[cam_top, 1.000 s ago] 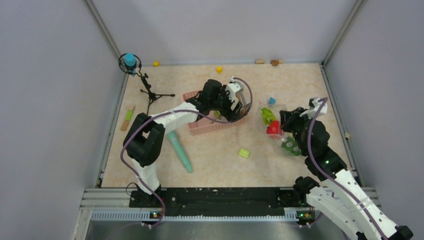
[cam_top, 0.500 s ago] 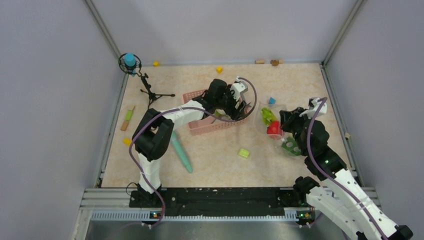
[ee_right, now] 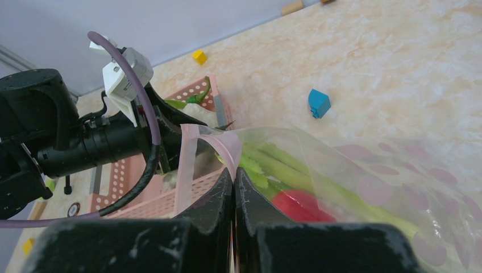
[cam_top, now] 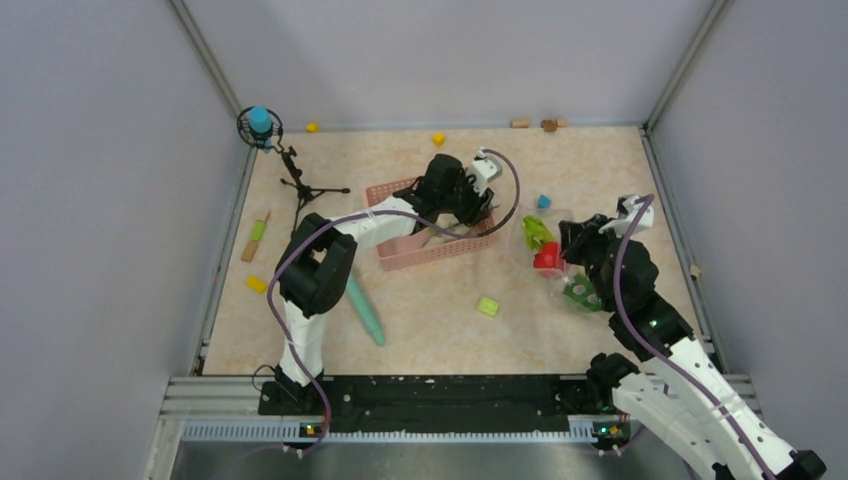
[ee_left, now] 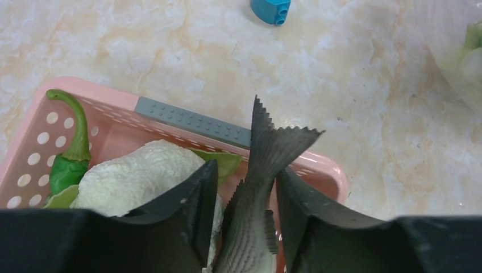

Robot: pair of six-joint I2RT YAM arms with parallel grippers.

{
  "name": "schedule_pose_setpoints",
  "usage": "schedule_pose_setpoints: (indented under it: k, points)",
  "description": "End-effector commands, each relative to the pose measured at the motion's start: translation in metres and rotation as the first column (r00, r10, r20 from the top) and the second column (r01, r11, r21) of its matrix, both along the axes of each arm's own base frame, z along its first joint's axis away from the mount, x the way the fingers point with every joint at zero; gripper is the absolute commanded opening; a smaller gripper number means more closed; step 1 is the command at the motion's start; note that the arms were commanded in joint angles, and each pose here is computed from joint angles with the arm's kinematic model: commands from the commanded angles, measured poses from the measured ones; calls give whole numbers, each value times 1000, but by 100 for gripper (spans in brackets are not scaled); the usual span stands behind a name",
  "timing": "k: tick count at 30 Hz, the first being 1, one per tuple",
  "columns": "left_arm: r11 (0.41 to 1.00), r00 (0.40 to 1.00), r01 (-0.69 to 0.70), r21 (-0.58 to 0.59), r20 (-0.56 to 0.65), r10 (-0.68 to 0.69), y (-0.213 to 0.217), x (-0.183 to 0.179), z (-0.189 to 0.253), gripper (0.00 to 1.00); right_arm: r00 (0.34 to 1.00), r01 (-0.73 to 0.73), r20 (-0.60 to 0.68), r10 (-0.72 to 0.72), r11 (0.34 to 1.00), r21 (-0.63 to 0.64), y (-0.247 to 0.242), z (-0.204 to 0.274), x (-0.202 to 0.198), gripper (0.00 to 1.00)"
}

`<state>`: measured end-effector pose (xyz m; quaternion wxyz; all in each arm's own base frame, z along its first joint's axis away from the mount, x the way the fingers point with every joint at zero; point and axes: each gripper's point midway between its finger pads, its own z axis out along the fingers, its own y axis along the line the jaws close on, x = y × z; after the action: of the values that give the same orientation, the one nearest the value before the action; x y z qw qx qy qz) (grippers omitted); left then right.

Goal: Place the food in the zip-top bag and seal the zipper
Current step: Pick up the fake fish from the bin.

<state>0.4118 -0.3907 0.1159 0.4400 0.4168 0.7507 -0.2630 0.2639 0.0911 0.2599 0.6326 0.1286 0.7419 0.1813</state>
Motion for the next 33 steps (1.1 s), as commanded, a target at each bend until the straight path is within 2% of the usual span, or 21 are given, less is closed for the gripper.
schedule_pose_setpoints:
  k: [1, 5, 11, 15, 17, 18, 22, 26, 29, 33]
  points:
    - [999, 997, -18, -36, 75, 20, -6, 15, 20, 41, 998, 24, 54, -25, 999, 22, -4, 20, 3, 0]
    - [999, 997, -17, -34, 71, 20, -6, 15, 17, 35, 998, 27, 54, -28, 999, 20, -5, 20, 3, 0]
    - [999, 998, 5, -32, 57, -3, -10, 13, 13, 34, 998, 32, 55, -33, 999, 19, -6, 20, 3, 0]
    - [1000, 999, 14, -22, 50, -13, -10, 11, 8, 16, 998, 34, 56, -35, 999, 18, -7, 21, 3, 0]
    - [1000, 999, 2, -15, 51, -1, -7, 12, 8, 2, 998, 34, 56, -35, 999, 19, -7, 21, 2, 0]
    - [1000, 999, -4, -12, 54, 5, -6, 13, 8, 0, 998, 34, 56, -35, 999, 18, -7, 21, 2, 0]
    - [999, 995, -28, -32, 92, 31, -2, 14, 25, 0, 998, 32, 57, -33, 999, 20, -7, 21, 2, 0]
    - [988, 979, -129, -90, 146, 141, 10, 22, 60, 0, 998, 31, 57, -32, 999, 22, -6, 21, 2, 0]
    - [957, 942, -238, -166, 203, 269, 29, 29, 97, 0, 998, 26, 58, -27, 999, 23, -6, 22, 1, 0]
    - [903, 889, -312, -296, 245, 387, 52, 22, 147, 0, 998, 24, 59, -26, 999, 29, -5, 22, 1, 0]
